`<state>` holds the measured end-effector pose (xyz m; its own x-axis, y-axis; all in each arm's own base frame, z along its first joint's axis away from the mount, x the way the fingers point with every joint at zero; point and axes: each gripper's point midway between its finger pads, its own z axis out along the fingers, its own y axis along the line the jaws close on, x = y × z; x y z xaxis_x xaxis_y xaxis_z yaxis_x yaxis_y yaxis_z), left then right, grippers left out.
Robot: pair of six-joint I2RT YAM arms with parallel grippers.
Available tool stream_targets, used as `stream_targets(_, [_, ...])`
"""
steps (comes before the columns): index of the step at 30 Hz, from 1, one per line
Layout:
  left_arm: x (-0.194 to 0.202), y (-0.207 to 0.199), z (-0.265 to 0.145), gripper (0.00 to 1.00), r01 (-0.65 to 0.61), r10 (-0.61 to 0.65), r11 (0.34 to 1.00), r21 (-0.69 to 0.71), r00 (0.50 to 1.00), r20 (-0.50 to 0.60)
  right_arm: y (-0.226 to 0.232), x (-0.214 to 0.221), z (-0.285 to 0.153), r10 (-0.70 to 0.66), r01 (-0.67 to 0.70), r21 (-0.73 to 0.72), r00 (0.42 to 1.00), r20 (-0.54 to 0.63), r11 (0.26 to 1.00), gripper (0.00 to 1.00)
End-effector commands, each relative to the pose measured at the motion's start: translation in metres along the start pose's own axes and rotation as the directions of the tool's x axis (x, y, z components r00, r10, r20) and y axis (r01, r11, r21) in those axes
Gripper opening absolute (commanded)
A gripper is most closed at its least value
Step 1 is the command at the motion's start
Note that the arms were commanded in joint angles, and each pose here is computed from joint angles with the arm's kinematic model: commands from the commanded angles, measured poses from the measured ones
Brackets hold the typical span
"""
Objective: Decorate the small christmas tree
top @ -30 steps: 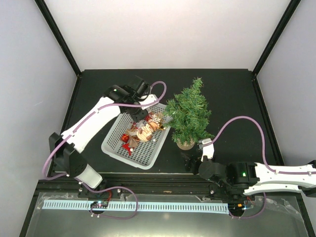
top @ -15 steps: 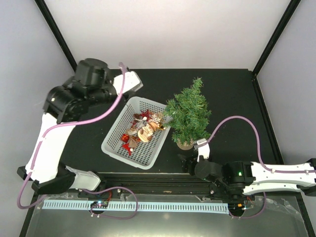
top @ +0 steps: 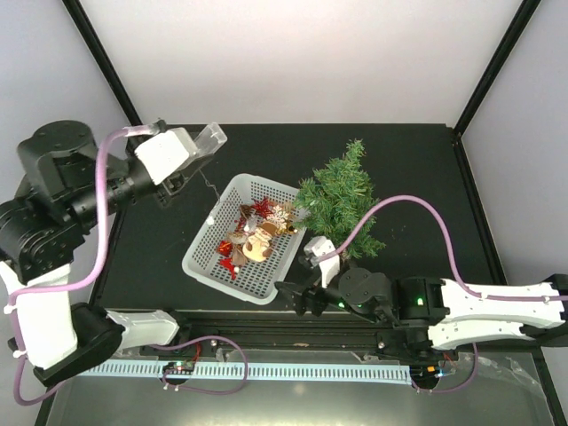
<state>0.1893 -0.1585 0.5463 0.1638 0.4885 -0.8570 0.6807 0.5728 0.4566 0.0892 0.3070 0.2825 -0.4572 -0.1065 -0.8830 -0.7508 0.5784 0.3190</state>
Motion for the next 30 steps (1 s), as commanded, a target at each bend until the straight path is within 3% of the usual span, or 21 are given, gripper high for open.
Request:
stream_targets(1, [-0.032, -0.006, -0.025, 0.19, 0.006, -0.011, 1.0, 0.031, 0.989, 0.148, 0.031, -0.025, 0.003, -0.07, 0.074, -0.092, 0.997, 0.045, 0.993, 0.88])
stream_targets(4, [-0.046, -0.007, -0.047, 0.2, -0.005, -0.001, 1.0, 0.029, 0.976, 0.218, 0.039, -0.041, 0.008, -0.081, 0.088, -0.081, 0.993, 0.085, 0.993, 0.89])
stream_targets(9, [-0.059, -0.016, -0.076, 0.2, -0.024, 0.008, 0.998, 0.051, 0.954, 0.3, 0.043, -0.047, 0.034, -0.135, 0.135, 0.009, 0.989, 0.057, 0.991, 0.9])
stream_targets(17, [-0.061, -0.028, -0.106, 0.19, -0.038, 0.013, 0.997, 0.067, 0.936, 0.351, 0.015, -0.052, 0.07, -0.154, 0.129, 0.312, 0.986, 0.057, 0.941, 0.91])
stream_targets(30, [-0.057, -0.039, -0.127, 0.19, -0.036, 0.002, 0.996, 0.085, 0.927, 0.375, 0.016, -0.07, 0.135, -0.186, 0.16, 0.323, 0.981, 0.052, 0.933, 0.91])
